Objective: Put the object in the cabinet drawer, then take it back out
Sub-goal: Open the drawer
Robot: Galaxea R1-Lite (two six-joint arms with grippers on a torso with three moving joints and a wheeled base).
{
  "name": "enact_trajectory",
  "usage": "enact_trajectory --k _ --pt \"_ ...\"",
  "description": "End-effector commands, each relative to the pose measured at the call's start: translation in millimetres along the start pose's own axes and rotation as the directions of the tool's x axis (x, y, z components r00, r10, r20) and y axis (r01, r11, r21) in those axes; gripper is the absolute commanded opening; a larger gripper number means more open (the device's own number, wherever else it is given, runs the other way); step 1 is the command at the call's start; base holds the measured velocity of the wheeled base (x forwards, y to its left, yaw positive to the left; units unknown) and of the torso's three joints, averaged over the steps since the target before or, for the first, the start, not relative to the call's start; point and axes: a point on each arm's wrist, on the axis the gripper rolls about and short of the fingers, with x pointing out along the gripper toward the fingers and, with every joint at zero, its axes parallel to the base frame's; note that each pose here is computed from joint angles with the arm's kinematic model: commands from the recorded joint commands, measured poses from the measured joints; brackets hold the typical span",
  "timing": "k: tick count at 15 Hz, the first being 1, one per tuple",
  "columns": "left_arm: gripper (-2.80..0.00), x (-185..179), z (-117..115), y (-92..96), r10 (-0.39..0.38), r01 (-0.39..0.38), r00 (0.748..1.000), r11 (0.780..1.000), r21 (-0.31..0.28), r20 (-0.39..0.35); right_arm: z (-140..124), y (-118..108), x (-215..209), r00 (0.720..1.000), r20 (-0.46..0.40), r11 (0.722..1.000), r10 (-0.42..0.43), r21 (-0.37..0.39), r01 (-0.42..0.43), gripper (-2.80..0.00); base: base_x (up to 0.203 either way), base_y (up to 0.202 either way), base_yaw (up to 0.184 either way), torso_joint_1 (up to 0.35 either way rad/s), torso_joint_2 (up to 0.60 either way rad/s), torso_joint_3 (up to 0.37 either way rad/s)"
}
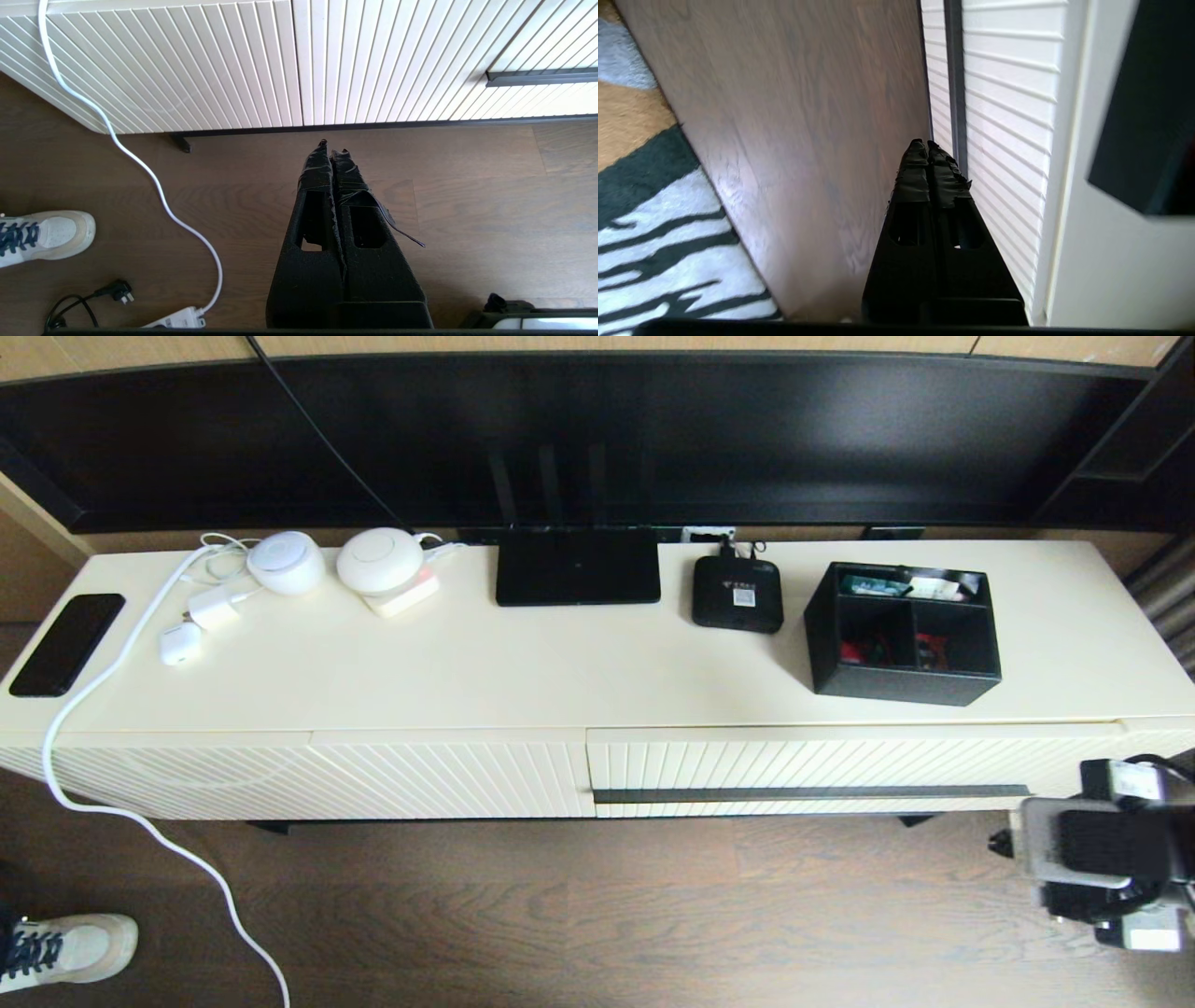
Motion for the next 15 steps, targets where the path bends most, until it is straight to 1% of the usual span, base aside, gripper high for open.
enact_trajectory --k 1,4,7,8,9,10,15 --pt "-2.8 0 0 0.0 0.0 0.0 1.0 1.0 0.0 0.0 1 10 39 1.0 0.016 0.999 0.021 -0.043 -0.02 -2.8 0.0 0.0 0.0 0.0 0.0 0.0" --pt "-2.8 0 0 0.0 0.0 0.0 1.0 1.0 0.0 0.0 -3 32 58 0.998 0.016 0.993 0.057 -0.104 -0.055 -2.8 0.0 0.0 0.0 0.0 0.0 0.0" --pt "-2.8 0 0 0.0 0.0 0.0 1.0 1.0 0.0 -0.001 -11 52 85 0.999 0.024 0.988 0.038 -0.152 -0.034 -2.8 0.0 0.0 0.0 0.0 0.0 0.0" --pt "-2.8 0 0 0.0 0.0 0.0 1.0 1.0 0.0 -0.001 -14 59 93 0.999 0.021 0.984 0.039 -0.176 -0.035 -2.8 0.0 0.0 0.0 0.0 0.0 0.0" --pt "-2.8 0 0 0.0 0.0 0.0 1.0 1.0 0.0 0.001 -17 63 97 0.999 0.011 0.974 0.04 -0.225 -0.037 -2.8 0.0 0.0 0.0 0.0 0.0 0.0" --pt "-2.8 0 0 0.0 0.0 0.0 1.0 1.0 0.0 0.0 -18 66 101 0.999 0.002 0.966 0.048 -0.254 -0.046 -2.8 0.0 0.0 0.0 0.0 0.0 0.0" --pt "-2.8 0 0 0.0 0.0 0.0 1.0 1.0 0.0 0.001 -19 67 122 0.999 0.0 0.963 0.054 -0.263 -0.052 -2.8 0.0 0.0 0.0 0.0 0.0 0.0"
